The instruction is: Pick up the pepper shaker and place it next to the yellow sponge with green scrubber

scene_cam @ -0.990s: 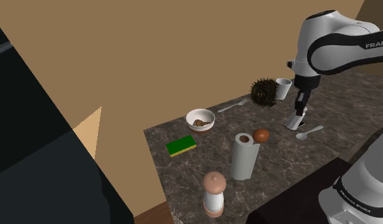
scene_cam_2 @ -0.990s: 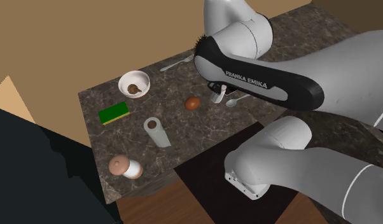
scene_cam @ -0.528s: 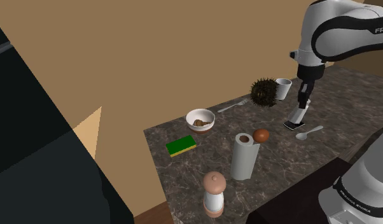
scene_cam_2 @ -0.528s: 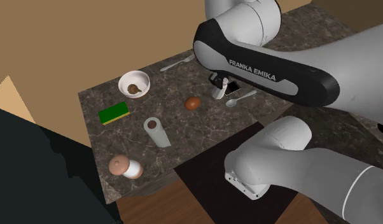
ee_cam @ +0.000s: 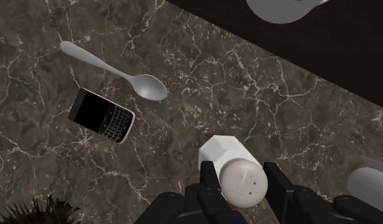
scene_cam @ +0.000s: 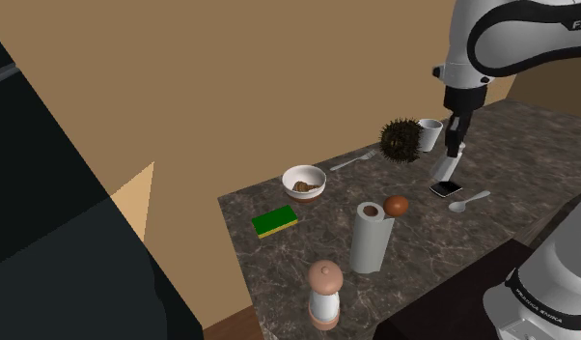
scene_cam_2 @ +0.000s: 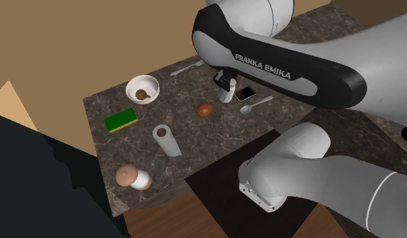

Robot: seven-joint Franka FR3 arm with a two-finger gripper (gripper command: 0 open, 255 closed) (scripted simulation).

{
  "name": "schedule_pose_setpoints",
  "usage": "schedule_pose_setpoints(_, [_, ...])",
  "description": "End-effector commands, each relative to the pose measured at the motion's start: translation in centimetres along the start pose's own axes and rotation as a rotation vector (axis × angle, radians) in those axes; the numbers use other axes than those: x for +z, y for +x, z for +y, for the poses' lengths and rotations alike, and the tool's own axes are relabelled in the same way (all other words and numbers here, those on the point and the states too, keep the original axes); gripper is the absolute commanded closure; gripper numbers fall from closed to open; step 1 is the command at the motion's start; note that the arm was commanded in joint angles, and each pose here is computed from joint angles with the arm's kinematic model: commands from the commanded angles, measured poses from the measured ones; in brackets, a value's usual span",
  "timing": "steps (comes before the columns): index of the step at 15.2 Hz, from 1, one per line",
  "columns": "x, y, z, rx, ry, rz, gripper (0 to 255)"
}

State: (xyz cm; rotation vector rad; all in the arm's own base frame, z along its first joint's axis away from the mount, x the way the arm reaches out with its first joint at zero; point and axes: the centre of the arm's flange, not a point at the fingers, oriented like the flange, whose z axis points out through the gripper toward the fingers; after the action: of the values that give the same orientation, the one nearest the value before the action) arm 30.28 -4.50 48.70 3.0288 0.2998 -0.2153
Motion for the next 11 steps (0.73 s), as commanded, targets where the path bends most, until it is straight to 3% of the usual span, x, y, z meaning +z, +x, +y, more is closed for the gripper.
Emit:
schedule_pose_setpoints(1, [-0.3, 1.4, -1.9, 0.001, 0.001, 0.0, 255])
schedule_pose_setpoints(11, [-2.4, 9.4, -12.3, 0.001, 0.001, 0.0, 255])
